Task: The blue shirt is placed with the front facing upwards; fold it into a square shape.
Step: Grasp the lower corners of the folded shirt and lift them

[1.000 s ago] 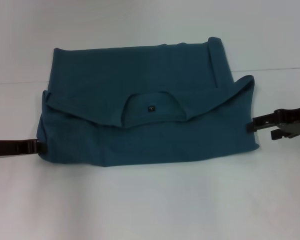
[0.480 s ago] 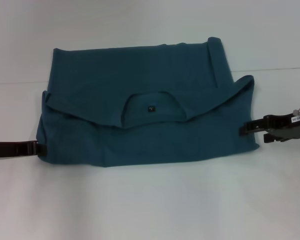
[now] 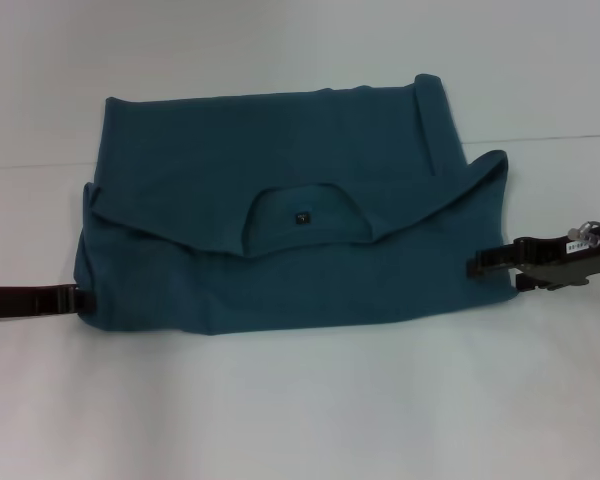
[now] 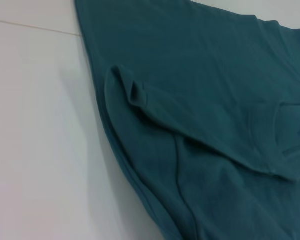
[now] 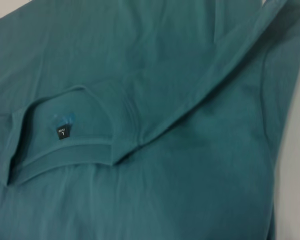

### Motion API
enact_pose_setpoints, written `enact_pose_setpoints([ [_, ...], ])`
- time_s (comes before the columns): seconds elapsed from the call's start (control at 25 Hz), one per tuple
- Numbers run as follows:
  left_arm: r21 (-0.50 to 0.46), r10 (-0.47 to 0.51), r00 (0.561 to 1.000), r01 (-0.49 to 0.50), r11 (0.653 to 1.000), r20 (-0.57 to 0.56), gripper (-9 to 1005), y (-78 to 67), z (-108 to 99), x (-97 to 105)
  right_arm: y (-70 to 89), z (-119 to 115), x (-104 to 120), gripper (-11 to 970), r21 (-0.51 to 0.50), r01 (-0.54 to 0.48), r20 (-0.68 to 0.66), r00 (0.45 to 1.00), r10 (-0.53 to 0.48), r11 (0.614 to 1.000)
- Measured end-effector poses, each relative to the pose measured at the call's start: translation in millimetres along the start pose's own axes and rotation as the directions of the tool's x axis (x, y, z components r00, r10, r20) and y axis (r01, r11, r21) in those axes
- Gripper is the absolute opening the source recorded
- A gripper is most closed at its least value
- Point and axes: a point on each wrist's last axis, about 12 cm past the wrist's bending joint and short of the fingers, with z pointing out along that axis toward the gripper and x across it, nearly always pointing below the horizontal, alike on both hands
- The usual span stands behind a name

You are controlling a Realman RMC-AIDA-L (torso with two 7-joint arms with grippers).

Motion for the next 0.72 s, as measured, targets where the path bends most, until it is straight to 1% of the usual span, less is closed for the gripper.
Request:
enact_pose_setpoints([
  [0.6, 0.007, 0.003, 1.000, -0.003, 1.000, 0.001, 35, -2.1, 0.8, -1.2, 1.7, 12.7, 6.3, 883, 0.004, -0.026, 0.011, 1.000, 0.025, 1.000],
  [0.72, 0.008, 0.004, 1.000, -0.004, 1.000, 0.002, 35, -2.4, 0.8, -1.7, 3.4, 15.0, 8.2, 872, -0.001, -0.017, 0.009, 1.000, 0.017, 1.000],
])
